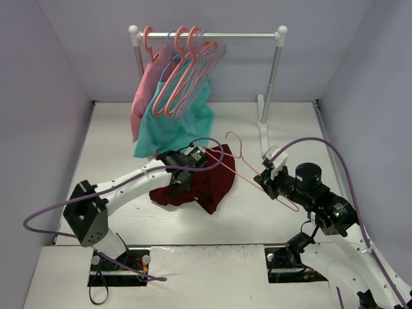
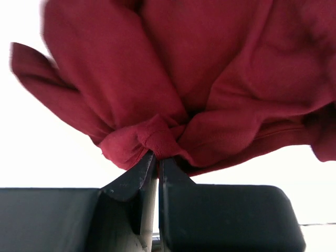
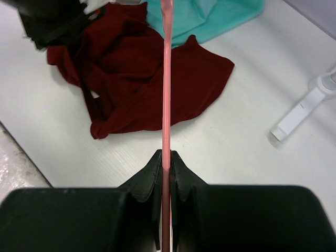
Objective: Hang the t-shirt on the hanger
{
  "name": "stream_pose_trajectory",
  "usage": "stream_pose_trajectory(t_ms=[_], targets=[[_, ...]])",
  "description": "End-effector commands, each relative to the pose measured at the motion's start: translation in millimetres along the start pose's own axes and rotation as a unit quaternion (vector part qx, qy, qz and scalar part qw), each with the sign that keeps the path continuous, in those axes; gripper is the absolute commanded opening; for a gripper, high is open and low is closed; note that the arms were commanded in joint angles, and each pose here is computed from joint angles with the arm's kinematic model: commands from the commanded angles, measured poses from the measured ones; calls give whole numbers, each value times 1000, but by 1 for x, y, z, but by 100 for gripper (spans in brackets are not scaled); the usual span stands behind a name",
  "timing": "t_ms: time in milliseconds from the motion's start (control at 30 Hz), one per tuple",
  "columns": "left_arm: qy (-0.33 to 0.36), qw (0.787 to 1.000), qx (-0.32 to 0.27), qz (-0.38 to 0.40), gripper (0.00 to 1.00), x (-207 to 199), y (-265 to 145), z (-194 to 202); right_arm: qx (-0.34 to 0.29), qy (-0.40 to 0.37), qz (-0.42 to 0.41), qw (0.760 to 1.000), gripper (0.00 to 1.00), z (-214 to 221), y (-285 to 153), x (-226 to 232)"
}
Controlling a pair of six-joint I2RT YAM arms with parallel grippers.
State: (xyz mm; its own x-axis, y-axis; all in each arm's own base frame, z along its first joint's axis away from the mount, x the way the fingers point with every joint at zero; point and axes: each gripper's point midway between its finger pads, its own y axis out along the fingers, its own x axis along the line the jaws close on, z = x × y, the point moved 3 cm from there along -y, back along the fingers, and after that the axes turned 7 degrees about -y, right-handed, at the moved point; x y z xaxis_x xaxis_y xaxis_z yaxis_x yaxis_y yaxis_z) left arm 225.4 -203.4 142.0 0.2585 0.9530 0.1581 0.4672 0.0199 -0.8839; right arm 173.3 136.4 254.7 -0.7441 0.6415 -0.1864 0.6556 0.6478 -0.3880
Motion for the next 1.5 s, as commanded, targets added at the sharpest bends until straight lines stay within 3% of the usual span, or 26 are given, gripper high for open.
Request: stream_pose_trajectory(t_ms=[0, 233, 567, 833, 1467], targets=[[-51, 997, -61, 7, 0, 33, -51, -37, -83, -19, -45, 995, 0, -45, -13, 10], [-82, 994, -69, 10, 0, 49, -76, -55, -123, -7, -130, 984, 0, -72, -25, 33], [-100, 992, -72, 37, 0, 47, -96, -57, -117, 8, -205, 972, 0, -73, -21, 52], [-100, 992, -77, 14, 0, 66, -116, -54, -104, 12, -234, 967, 0, -70, -13, 58], [-36, 992, -49, 107, 0, 53, -141, -37, -85, -21, -234, 968, 0, -71, 15, 48]])
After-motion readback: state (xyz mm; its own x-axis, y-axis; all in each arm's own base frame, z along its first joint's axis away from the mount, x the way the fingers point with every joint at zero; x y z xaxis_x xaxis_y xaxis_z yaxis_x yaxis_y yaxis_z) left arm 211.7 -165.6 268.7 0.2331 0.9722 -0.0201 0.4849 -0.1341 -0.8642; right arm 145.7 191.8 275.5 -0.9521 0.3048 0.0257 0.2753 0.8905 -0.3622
